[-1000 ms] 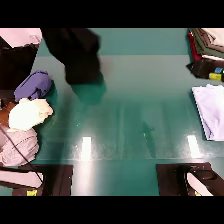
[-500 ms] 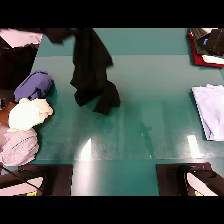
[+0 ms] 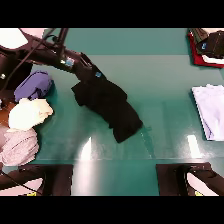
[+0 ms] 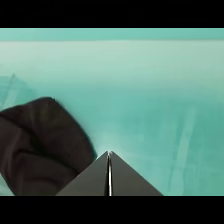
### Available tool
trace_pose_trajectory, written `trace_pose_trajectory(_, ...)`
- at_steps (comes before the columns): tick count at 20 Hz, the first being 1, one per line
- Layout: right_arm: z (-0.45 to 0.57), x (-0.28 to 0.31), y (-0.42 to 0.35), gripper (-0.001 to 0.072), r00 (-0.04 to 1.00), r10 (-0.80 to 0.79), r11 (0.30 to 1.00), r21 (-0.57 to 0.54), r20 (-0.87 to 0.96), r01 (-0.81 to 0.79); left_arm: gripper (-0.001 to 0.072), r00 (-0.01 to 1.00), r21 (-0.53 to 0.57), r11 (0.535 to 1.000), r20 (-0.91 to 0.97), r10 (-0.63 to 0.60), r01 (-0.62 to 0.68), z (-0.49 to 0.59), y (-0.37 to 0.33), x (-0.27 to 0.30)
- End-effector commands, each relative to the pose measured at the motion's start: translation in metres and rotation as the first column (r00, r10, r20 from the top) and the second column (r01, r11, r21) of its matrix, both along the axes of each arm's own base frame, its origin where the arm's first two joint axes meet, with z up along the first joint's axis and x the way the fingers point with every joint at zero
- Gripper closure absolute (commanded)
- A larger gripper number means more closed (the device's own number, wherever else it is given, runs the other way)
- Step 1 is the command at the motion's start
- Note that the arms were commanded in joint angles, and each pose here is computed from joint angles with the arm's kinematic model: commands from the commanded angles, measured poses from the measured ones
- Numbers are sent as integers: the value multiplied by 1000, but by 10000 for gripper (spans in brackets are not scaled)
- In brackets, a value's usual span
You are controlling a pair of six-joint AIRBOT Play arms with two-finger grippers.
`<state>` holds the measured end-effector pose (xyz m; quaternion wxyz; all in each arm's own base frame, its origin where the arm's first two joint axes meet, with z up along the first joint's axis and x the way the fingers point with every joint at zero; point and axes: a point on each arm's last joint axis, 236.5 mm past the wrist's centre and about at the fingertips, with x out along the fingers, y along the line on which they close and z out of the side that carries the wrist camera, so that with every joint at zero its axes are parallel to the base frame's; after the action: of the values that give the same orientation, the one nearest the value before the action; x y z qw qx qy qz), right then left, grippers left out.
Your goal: Fold the shirts.
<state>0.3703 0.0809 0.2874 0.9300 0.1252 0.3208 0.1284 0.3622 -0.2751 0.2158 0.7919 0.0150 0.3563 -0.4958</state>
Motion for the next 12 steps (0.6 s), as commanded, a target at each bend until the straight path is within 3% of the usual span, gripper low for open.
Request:
trace_pose_trajectory(1, -8, -7, 1, 692, 999, 12, 1000, -9, -43, -13, 107, 986, 52, 990, -95, 134, -129, -15, 61, 19)
trace_pose_trajectory(8, -10, -8, 1, 692, 998, 15, 1000, -11, -55, -16, 107, 780, 201, 870, -386, 492, -449, -168, 199, 29)
trace_pose_trajectory(12, -11, -9, 1, 692, 998, 15, 1000, -10, -56, -16, 107, 724, 185, 846, -446, 526, -500, -237, 199, 19)
